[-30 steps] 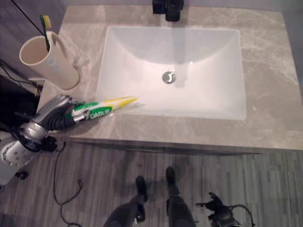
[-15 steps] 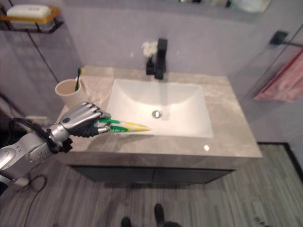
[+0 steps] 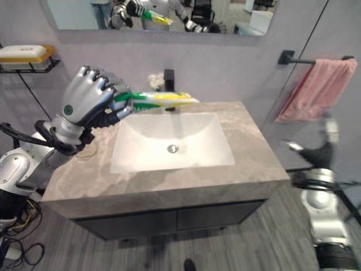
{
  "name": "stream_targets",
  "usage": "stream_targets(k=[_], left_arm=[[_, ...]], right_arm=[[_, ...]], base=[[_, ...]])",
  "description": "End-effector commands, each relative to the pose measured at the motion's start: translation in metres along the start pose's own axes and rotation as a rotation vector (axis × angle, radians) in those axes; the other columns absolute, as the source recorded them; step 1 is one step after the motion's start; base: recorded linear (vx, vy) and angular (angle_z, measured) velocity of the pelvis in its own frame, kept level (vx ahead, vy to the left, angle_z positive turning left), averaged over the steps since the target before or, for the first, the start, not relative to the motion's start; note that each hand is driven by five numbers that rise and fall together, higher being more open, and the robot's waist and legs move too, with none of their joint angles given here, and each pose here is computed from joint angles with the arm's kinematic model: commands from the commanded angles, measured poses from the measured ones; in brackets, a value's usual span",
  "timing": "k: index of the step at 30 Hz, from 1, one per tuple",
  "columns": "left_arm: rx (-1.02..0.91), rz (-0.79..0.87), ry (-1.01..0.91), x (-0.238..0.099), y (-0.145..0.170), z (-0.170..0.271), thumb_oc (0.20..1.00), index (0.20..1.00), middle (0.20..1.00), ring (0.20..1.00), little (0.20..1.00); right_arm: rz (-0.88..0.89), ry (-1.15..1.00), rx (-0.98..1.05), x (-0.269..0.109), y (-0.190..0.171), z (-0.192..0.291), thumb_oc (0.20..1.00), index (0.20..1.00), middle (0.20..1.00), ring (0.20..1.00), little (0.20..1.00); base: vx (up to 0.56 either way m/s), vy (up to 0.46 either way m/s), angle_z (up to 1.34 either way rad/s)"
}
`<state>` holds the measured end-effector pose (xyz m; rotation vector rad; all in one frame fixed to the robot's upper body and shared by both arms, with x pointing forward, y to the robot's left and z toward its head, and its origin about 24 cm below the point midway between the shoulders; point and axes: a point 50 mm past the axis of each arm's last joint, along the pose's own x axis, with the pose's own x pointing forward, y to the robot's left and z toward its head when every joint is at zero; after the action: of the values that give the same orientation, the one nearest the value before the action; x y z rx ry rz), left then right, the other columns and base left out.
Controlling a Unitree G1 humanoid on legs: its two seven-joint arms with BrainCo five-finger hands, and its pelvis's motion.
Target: Put brush and paste in cup on sink, flatten towel.
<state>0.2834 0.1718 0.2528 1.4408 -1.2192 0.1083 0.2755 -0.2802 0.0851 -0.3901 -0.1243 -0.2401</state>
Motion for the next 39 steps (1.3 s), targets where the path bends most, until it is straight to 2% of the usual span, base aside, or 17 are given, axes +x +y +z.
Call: stream_targets(k=[1,3,4,5,7,9,15,23,34,39], left_arm=[[-0.036,0.274,0.072,0.038,0.034,-0.014,0.200,0.200,0.200,0.200,0.200],[-0.044,0.298,0.047,0.042,0.036,-0.008,0.200,0.200,0.200,0.200,0.200],[-0.041,0.298,0.049,0.042,0.037,-0.009,0.200,0.200,0.200,0.200,0.200],[-0.036,0.316,0.027,0.045,0.038,-0.004,0.200,0.200,0.200,0.200,0.200],[-0.033,0.328,0.026,0.046,0.037,-0.003,0.200,0.200,0.200,0.200,0.200],[-0.041,0.348,0.017,0.046,0.034,0.004,0.200,0.200,0.200,0.200,0.200],[-0.021,0.367,-0.007,0.035,0.036,0.008,0.200,0.200,0.200,0.200,0.200],[-0.032,0.399,0.010,0.019,0.039,0.010,0.200,0.200,0.200,0.200,0.200],[-0.151,0.395,0.014,0.009,0.031,0.023,0.200,0.200,0.200,0.200,0.200],[-0.233,0.325,0.054,-0.002,0.017,0.027,0.200,0.200,0.200,0.200,0.200]], right_arm=[[0.217,0.043,0.383,0.027,0.053,0.018,1.000,1.000,1.000,1.000,1.000],[0.405,-0.015,0.458,0.027,0.091,0.042,1.000,1.000,1.000,1.000,1.000],[0.407,-0.015,0.460,0.027,0.092,0.043,1.000,1.000,1.000,1.000,1.000],[0.554,-0.065,0.548,0.022,0.123,0.066,1.000,1.000,1.000,1.000,1.000],[0.609,-0.121,0.611,0.020,0.134,0.083,1.000,1.000,1.000,1.000,1.000],[0.704,-0.250,0.827,0.011,0.158,0.125,1.000,1.000,1.000,1.000,1.000],[0.711,-0.479,1.078,-0.001,0.154,0.179,1.000,1.000,1.000,1.000,1.000],[0.720,-0.642,1.273,-0.017,0.138,0.208,1.000,1.000,1.000,1.000,1.000],[0.755,-0.741,1.260,-0.025,0.133,0.232,1.000,1.000,1.000,1.000,1.000],[0.743,-0.767,1.284,-0.025,0.132,0.239,1.000,1.000,1.000,1.000,1.000]], base=[[0.00,0.000,0.00],[0.00,0.000,0.00],[0.00,0.000,0.00],[0.00,0.000,0.00],[0.00,0.000,0.00],[0.03,0.012,0.10],[0.02,0.018,0.12],[0.01,0.018,0.09],[0.00,0.001,0.00],[0.00,0.000,0.00]])
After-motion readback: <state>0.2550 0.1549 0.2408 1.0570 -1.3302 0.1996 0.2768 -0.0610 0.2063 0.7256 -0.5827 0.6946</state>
